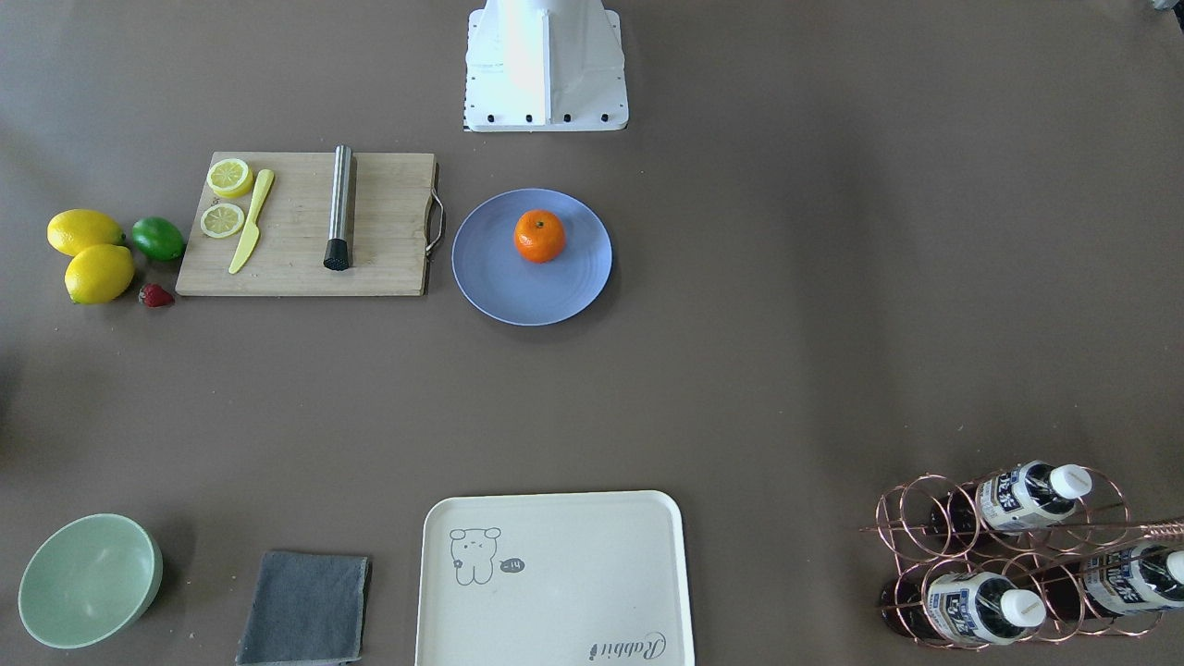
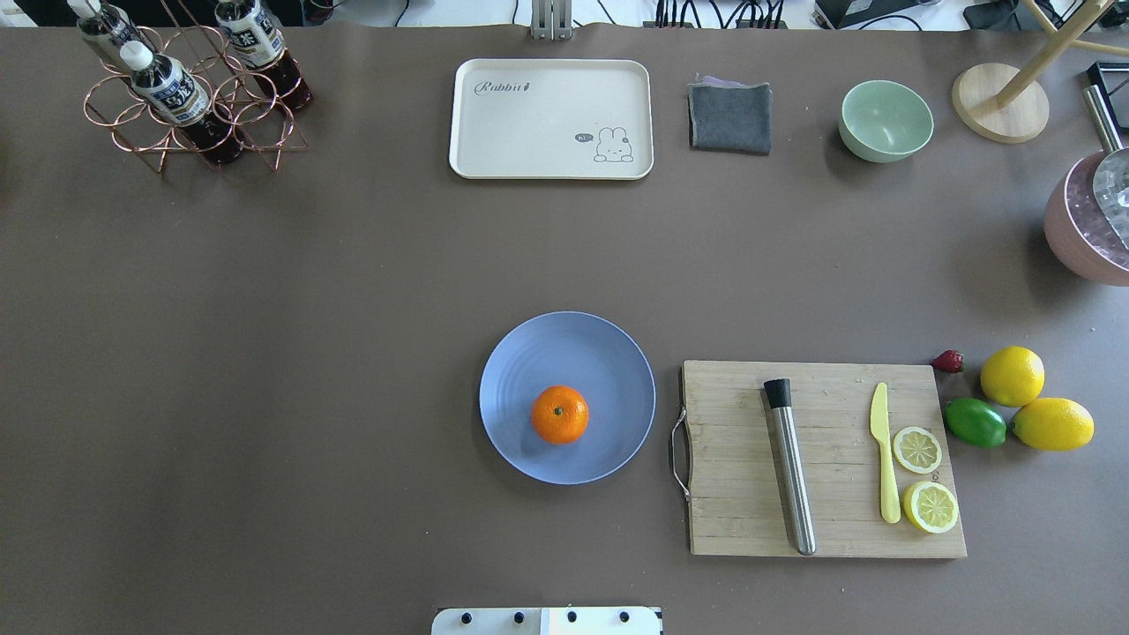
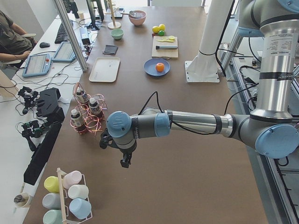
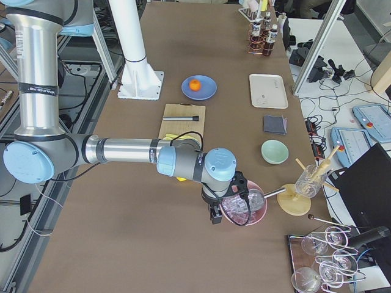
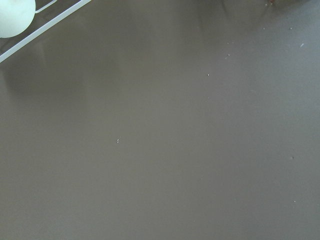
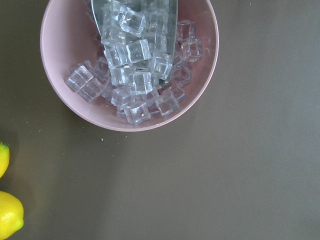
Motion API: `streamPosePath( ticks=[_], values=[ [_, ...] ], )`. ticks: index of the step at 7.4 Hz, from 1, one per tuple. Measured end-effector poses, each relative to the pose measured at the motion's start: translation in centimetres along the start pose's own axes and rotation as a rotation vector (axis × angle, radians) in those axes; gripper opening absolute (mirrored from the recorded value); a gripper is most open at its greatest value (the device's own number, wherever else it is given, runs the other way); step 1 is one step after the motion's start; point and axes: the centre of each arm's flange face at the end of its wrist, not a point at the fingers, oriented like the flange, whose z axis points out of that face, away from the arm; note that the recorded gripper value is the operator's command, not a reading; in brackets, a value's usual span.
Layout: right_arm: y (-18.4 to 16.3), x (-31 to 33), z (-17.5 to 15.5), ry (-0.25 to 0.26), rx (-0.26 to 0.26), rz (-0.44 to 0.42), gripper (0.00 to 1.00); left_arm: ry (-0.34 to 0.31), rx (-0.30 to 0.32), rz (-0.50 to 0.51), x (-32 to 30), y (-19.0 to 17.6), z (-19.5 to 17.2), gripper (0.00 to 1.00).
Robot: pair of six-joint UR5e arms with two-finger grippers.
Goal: Pick orange to plate
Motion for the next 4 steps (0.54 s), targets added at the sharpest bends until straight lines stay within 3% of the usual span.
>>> streamPosePath(
  ticks=[2, 4],
  values=[
    [0.0, 0.2, 0.3, 0.015, -0.01, -0.007, 1.0, -0.011, 0.023, 0.025, -1.7, 3.5, 2.1, 0.97],
    [-0.6, 0.3, 0.6, 0.019, -0.018, -0.007, 1.0, -0.039, 0.033, 0.043, -2.2, 4.4, 2.6, 0.97]
  ],
)
